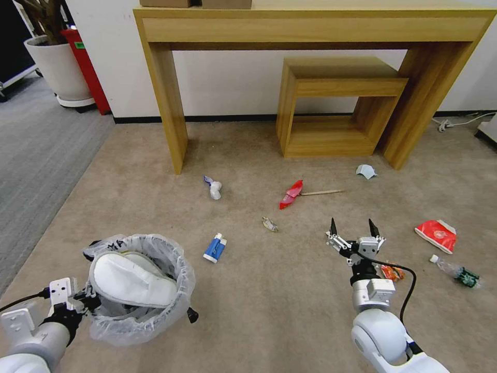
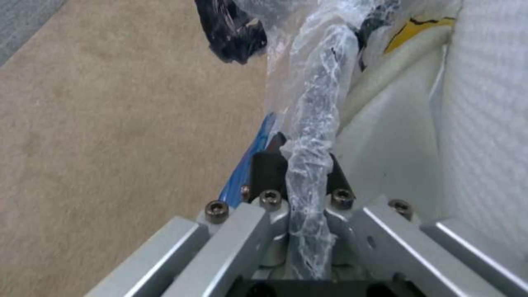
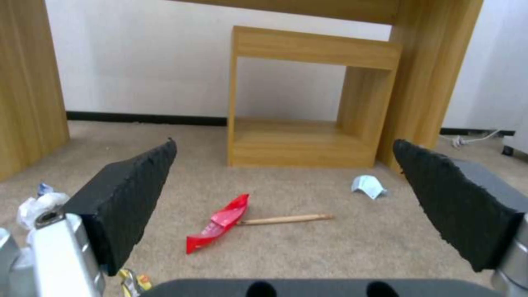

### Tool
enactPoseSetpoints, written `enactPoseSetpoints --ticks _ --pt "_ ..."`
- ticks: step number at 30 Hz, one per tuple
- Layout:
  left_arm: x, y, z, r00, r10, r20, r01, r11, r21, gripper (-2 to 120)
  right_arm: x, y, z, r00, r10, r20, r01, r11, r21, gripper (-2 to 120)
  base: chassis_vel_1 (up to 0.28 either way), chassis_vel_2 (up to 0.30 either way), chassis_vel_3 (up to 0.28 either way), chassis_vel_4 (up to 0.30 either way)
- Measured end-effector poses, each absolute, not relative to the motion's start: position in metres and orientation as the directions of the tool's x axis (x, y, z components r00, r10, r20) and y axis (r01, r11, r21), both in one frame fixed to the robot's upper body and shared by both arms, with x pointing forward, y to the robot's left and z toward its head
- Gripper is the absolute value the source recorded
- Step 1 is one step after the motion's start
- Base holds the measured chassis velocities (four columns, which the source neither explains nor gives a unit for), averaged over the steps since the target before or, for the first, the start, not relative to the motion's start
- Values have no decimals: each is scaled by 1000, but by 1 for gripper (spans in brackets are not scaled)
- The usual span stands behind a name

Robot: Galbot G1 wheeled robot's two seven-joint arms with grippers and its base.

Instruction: Pick up the trash bin and place the garbage on the floor into it.

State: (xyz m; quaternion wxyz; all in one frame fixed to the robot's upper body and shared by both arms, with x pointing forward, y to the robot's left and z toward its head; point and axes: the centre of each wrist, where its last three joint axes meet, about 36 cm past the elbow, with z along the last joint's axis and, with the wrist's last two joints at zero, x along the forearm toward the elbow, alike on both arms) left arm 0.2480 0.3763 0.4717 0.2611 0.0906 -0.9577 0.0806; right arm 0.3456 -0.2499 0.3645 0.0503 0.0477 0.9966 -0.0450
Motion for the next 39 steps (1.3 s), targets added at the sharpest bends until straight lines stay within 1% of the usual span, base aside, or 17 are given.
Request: enactPoseSetpoints --ticks 12,39 --pt "251 378 469 -846 -134 516 -222 969 -111 1 347 -244 360 -991 84 -109 92 993 -73 100 -111 116 113 -113" --pt "252 378 465 -839 -140 525 -234 965 -118 1 346 -236 356 -990 89 -113 97 993 -68 100 -1 2 0 -1"
